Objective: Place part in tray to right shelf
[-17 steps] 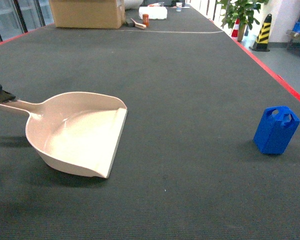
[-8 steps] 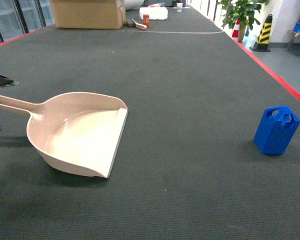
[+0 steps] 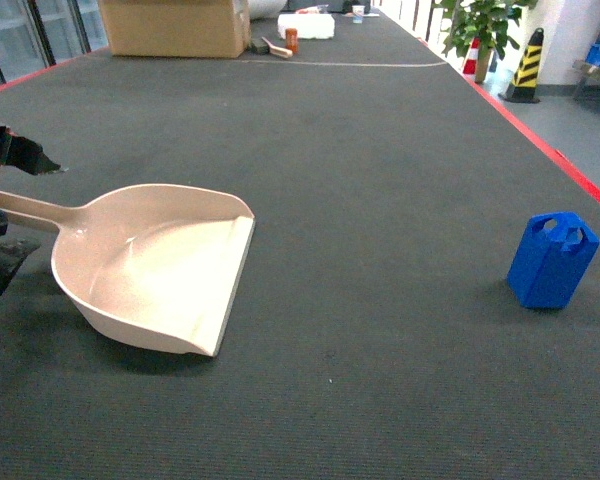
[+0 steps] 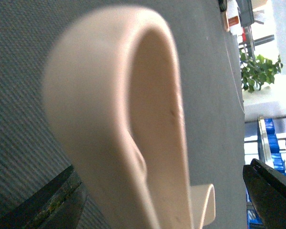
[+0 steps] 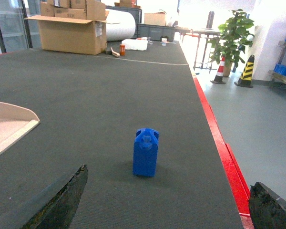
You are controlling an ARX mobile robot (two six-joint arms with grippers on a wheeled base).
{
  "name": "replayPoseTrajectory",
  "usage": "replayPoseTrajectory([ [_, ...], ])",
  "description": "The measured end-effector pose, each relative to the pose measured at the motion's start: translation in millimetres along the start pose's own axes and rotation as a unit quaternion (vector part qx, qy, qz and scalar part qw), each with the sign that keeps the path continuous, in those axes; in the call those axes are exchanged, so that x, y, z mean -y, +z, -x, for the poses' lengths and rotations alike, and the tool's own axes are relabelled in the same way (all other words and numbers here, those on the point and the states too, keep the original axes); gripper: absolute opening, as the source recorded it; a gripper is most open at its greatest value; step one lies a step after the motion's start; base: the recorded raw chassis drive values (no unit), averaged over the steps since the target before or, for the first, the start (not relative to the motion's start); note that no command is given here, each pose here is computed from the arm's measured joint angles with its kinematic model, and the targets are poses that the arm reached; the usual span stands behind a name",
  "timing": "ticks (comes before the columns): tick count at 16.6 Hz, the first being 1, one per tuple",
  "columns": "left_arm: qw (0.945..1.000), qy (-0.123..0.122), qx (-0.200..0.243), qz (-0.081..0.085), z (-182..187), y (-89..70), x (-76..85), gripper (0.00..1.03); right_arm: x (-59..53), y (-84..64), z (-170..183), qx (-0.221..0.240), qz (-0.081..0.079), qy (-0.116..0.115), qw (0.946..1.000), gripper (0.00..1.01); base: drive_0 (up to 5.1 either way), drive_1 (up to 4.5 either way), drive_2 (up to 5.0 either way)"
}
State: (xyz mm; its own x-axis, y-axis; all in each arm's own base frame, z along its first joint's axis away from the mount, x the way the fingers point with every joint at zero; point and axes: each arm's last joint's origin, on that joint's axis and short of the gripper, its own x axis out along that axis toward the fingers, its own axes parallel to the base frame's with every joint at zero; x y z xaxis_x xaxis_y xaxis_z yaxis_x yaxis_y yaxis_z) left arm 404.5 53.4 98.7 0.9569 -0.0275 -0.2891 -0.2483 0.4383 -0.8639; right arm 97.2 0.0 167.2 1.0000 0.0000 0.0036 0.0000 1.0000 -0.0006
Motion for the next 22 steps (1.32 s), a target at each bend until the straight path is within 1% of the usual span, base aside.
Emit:
replayPoseTrajectory([
  [1, 1.0, 0.006, 0.006, 0.004, -3, 2.6, -5.5, 0.91, 0.0, 0.0, 0, 0.0, 0.0, 0.0, 1.0, 0.98, 0.0, 0.0, 0.0],
  [2, 0.9999, 0.007, 0.005, 0.012, -3, 3.5, -8.5, 0.77, 0.0, 0.1, 0, 0.0, 0.0, 0.0, 1.0, 0.98, 0.0, 0.0, 0.0],
  [3, 0.9999, 0.004, 0.003, 0.013, -3, 3.4, -9.1, 0.68, 0.0, 0.1, 0, 0.0, 0.0, 0.0, 1.0, 0.98, 0.0, 0.0, 0.0],
  [4, 0.9999, -0.005, -0.001, 0.013, -4, 2.0, -8.3, 0.58, 0.0, 0.0, 0, 0.0, 0.0, 0.0, 1.0, 0.98, 0.0, 0.0, 0.0],
  [6, 0.9999, -0.008, -0.003, 0.014, -4, 1.1, -7.5, 0.52, 0.0, 0.0, 0, 0.0, 0.0, 0.0, 1.0, 0.98, 0.0, 0.0, 0.0],
  [7, 0.9997, -0.017, -0.008, 0.017, -5, -1.6, -5.0, 0.39, 0.0, 0.0, 0, 0.0, 0.0, 0.0, 1.0, 0.98, 0.0, 0.0, 0.0],
  [8, 0.9994, -0.025, -0.011, 0.019, -5, -3.2, -2.8, 0.29, 0.0, 0.0, 0, 0.0, 0.0, 0.0, 1.0, 0.98, 0.0, 0.0, 0.0],
  [9, 0.9986, -0.04, -0.013, 0.033, -4, -5.6, 0.1, 0.2, 0.0, 0.0, 0, 0.0, 0.0, 0.0, 1.0, 0.98, 0.0, 0.0, 0.0],
  [10, 0.9981, -0.047, -0.015, 0.037, -1, -7.9, 3.2, 0.2, 0.0, 0.0, 0, 0.0, 0.0, 0.0, 1.0, 0.98, 0.0, 0.0, 0.0],
  [11, 0.9975, -0.057, -0.018, 0.037, 5, -11.0, 8.8, 0.2, 0.0, 0.0, 0, 0.0, 0.0, 0.0, 1.0, 0.98, 0.0, 0.0, 0.0],
  [12, 0.9965, -0.07, -0.027, 0.036, 10, -16.8, 16.9, 0.2, 0.0, 0.0, 0, 0.0, 0.0, 0.0, 1.0, 0.98, 0.0, 0.0, 0.0],
  [13, 0.9945, -0.091, -0.036, 0.036, 17, -24.1, 28.9, 0.2, 0.0, 0.0, 0, 0.0, 0.0, 0.0, 1.0, 0.98, 0.0, 0.0, 0.0],
  [14, 0.9913, -0.118, -0.048, 0.036, 24, -33.0, 44.1, 0.2, 0.0, 0.0, 0, 0.0, 0.0, 0.0, 1.0, 0.98, 0.0, 0.0, 0.0],
  [15, 0.9855, -0.154, -0.062, 0.034, 33, -45.0, 63.7, 0.2, 0.0, 0.0, 0, 0.0, 0.0, 0.0, 1.0, 0.98, 0.0, 0.0, 0.0],
  [16, 0.9807, -0.176, -0.077, 0.034, 39, -56.3, 78.6, 0.2, 0.0, 0.0, 0, 0.0, 0.0, 0.0, 1.0, 0.98, 0.0, 0.0, 0.0],
  [17, 0.975, -0.197, -0.096, 0.039, 45, -71.1, 91.5, 0.2, 0.0, 0.0, 0, 0.0, 0.0, 0.0, 1.0, 0.98, 0.0, 0.0, 0.0],
  [18, 0.9712, -0.205, -0.112, 0.046, 48, -84.2, 98.7, 0.2, 0.0, 0.0, 0, 0.0, 0.0, 0.0, 1.0, 0.98, 0.0, 0.0, 0.0],
  [19, 0.9671, -0.205, -0.137, 0.063, 55, -106.5, 103.0, 0.19, 0.0, 0.0, 0, 0.0, 0.0, 0.0, 1.0, 0.98, 0.0, 0.0, 0.0],
  [20, 0.9674, -0.192, -0.149, 0.071, 57, -118.3, 102.6, 0.19, 0.0, 0.0, 0, 0.0, 0.0, 0.0, 1.0, 0.98, 0.0, 0.0, 0.0],
  [21, 0.9735, -0.166, -0.14, 0.071, 54, -119.6, 95.9, 0.19, 0.1, -0.8, 0, -0.006, 0.0, -0.002, 1.0, 0.98, 0.0, 0.0, 0.0],
  [22, 0.9735, -0.168, -0.138, 0.071, 54, -119.3, 96.2, 0.19, 0.2, -2.2, 0, -0.054, 0.0, -0.025, 0.9982, 0.98, 0.0, 0.0, 0.0],
])
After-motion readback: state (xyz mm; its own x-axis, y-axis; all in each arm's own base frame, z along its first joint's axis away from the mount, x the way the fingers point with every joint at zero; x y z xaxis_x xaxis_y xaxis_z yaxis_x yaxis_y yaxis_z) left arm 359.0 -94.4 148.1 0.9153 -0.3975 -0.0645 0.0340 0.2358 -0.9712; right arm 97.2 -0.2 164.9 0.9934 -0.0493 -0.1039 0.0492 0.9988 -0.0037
